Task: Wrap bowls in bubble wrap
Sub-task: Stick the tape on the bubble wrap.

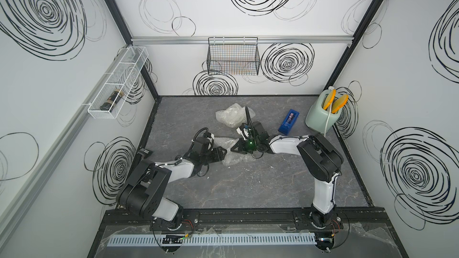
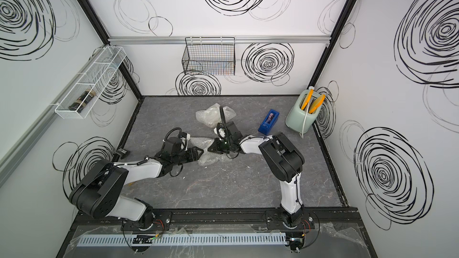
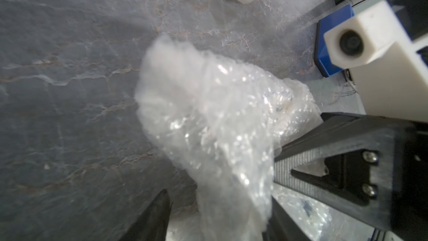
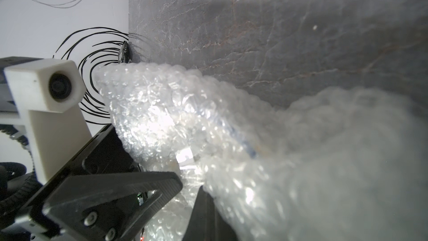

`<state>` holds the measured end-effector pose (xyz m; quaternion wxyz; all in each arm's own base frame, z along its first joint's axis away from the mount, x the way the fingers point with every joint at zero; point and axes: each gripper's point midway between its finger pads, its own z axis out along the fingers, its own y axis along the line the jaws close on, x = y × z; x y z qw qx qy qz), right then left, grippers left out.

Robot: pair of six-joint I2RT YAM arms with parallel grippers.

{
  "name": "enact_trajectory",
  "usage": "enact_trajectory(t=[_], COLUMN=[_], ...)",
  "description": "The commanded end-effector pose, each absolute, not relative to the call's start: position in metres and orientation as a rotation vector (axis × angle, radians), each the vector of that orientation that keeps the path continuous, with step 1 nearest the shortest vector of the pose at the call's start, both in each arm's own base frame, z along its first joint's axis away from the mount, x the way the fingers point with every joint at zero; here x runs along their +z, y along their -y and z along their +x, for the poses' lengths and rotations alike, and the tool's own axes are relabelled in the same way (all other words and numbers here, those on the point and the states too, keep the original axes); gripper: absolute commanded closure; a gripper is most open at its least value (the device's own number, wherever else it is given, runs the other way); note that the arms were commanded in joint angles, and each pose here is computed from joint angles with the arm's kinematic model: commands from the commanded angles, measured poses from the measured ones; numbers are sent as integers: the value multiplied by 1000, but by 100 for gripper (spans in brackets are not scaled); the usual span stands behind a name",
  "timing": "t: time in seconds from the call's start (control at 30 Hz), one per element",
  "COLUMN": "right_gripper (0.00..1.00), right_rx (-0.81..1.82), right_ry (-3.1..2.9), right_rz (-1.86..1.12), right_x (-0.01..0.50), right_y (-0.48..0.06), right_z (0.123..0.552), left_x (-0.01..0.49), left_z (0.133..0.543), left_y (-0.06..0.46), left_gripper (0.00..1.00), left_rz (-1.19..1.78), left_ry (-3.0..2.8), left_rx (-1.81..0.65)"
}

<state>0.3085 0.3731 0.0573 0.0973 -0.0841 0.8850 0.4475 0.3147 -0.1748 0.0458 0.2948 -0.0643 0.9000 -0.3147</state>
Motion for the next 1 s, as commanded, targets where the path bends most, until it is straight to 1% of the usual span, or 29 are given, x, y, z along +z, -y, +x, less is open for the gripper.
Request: enact_trajectory(t=[0.0,0.1,0.27,0.3,0.37,0.7,0.77,0.87,0.97], right_gripper=[100,100,100,100,100,100,100,100,100], right_rx=[1236,1237,1235,1234,1235,1234,1233,1228,1227], right_ry=[-2691,-2688,-2694,-2695,-2695,-2698,-2697,-2699,-2702], right_rz=[-178,-180,-188,-189,-191,-209,-212,-215,-218], right_x=[38,39,39,38,38,40,40,40,39], right_y=[-362,-363,-363,-363,-363,-362,-362,-362,-361], right_z=[313,314,314,314,313,311,311,311,310], left_x=[67,84,106,108,111,87,80,68,61], left_z=[320,319,315,315,318,350,354,356,358], left_y=[172,175,183,185,191,206,206,205,205], left_gripper=[32,23,2,1,3,4,3,0,5], left_rz=[-174,-145,-86,-74,-47,-50,-61,-77,-80], left_ry=[-2306,-2249,-2165,-2157,-2158,-2241,-2263,-2296,-2302], left_rx=[-883,-918,-974,-978,-981,-940,-922,-901,-896])
